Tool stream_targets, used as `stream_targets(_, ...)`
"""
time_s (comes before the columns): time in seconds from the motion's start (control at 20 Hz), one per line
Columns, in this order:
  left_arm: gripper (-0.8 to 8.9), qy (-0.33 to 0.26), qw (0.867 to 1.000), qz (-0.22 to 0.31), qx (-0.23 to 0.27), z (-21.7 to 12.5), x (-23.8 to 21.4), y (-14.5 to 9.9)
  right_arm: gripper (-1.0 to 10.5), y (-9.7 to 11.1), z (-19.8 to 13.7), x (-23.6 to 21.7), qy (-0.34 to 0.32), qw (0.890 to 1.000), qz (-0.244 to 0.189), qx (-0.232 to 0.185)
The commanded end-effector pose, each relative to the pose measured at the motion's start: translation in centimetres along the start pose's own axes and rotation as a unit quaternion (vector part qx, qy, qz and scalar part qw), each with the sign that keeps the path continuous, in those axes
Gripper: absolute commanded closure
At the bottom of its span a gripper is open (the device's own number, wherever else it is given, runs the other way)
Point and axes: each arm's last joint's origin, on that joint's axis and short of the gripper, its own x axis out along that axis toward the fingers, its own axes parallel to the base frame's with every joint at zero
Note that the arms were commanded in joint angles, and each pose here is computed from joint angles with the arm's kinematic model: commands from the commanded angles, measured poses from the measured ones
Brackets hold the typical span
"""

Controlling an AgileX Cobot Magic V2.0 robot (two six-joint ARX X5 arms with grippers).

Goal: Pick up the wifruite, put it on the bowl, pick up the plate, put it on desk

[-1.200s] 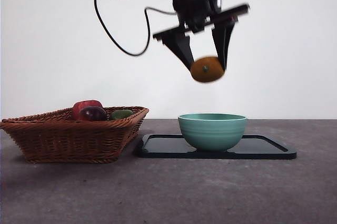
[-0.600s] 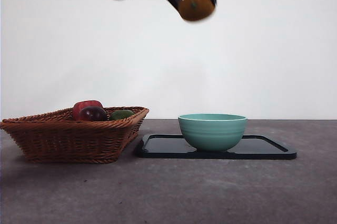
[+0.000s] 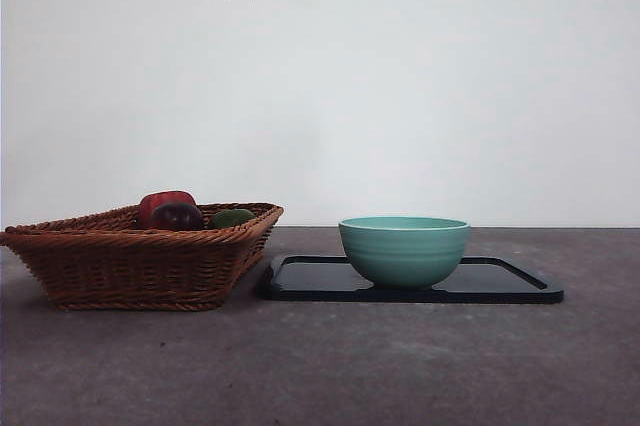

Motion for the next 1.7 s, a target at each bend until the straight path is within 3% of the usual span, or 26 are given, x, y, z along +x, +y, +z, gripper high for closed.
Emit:
stream_targets(0.05,5.74,0.053,0.998,0.021,-0.027,-1.6,1.0,1.1,3.9,0.1,0.2,-0.3,-0.009,1.000,0.005,0.002)
stream_targets(0.2,5.74,0.087,0.994,0.046,-0.046,-2.7,3.2,2.3,3.9,0.1,0.2,-0.3,-0.009,1.000,0.005,0.002)
stream_targets(0.45,5.74,0.043,0.995,0.046,-0.080,-2.3,8.2,2.9,3.9,0.1,0.2,-0.3,-0.008,1.000,0.006,0.010)
stream_targets(1.2,5.74,0.124,0.982,0.076,-0.120,-0.8,24.3,4.8,3.9,0.0,0.0,-0.3,0.000,1.000,0.002,0.012)
stream_targets(1.7,5.64,0.166,0.974,0.087,-0.128,-1.6,27.8,5.8,3.9,0.0,0.0,-0.3,0.000,1.000,0.002,0.012)
